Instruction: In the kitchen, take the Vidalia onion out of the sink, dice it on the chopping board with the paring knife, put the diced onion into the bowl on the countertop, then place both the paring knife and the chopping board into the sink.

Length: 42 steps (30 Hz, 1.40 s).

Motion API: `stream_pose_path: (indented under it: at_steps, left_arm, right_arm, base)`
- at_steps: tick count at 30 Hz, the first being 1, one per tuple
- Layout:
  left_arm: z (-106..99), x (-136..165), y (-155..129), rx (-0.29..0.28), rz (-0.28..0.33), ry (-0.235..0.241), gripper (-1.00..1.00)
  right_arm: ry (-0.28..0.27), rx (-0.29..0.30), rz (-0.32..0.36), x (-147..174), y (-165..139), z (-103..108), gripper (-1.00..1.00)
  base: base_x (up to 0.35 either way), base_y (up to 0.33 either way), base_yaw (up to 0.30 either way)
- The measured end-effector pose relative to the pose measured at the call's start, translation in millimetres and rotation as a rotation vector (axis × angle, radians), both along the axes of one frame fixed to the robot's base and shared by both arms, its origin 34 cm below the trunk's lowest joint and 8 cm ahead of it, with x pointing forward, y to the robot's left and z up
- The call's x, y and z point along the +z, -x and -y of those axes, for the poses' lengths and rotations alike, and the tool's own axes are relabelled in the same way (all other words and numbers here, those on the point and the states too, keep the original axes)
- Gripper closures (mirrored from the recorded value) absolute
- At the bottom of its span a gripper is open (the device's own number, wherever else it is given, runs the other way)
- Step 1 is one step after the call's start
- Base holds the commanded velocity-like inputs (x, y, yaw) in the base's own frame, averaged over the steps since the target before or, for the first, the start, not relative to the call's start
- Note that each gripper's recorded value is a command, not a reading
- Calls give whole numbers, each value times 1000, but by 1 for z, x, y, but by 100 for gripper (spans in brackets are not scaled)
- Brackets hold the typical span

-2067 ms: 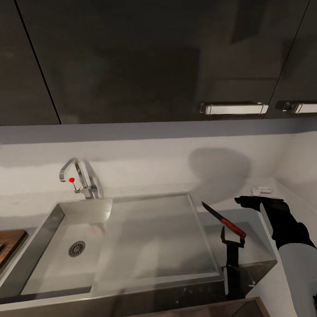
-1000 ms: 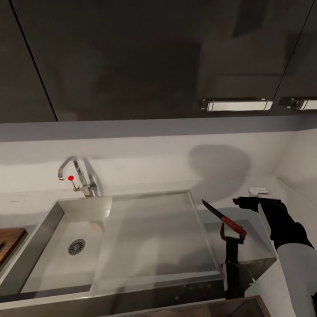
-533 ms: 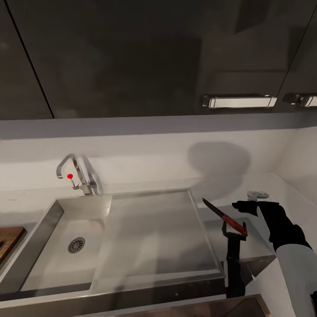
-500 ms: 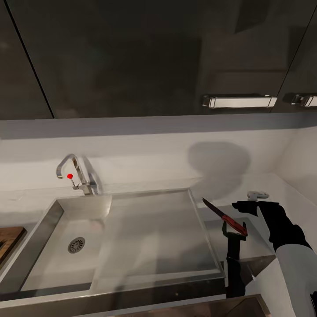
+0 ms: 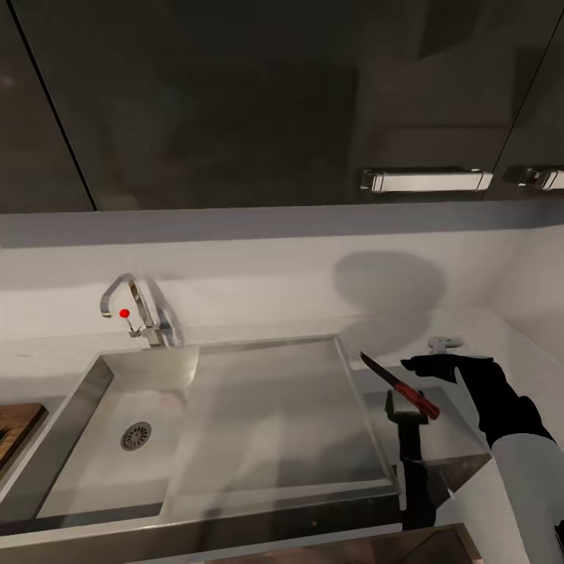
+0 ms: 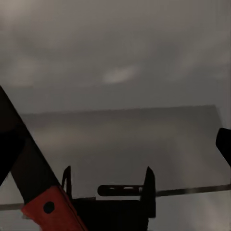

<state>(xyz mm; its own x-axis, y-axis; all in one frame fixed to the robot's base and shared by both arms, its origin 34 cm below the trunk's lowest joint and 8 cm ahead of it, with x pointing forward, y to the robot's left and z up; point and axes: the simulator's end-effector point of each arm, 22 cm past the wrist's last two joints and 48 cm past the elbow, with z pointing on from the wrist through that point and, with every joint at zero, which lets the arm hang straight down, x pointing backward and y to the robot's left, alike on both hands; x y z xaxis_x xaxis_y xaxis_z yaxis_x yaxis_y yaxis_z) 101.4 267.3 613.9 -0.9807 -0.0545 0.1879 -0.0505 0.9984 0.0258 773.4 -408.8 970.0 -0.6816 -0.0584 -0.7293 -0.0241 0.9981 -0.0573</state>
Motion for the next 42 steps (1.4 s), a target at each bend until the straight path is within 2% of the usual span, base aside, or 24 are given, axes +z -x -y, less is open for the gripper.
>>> stream_pose_path:
  at_steps: [6,9,15,23,34,42]
  left_arm:
    - [0,0,0,1,-1,0,-100]
    - [0,0,0,1,-1,0,-100]
    - [1,0,0,0,0,1,-100]
    - [0,0,0,1,0,0,-100]
    - [1,0,0,0,0,1,-100]
    - [0,0,0,1,0,0,-100]
  right_arm:
    - [39,148,-65,-10,11,-16,-100]
    - [65,197,-76,-10,15,-12,-100]
    - [93,223,-74,-7,17,-2,-100]
    - [97,238,-81,-8,18,-3,-100]
    - [65,344,-142,-19,32,-23,-100]
    - [73,406,-157,-24,37,-31,-100]
  base:
    - [0,0,0]
    - [0,0,0]
    - [0,0,0]
    - [0,0,0]
    - [0,0,0]
    - [0,0,0]
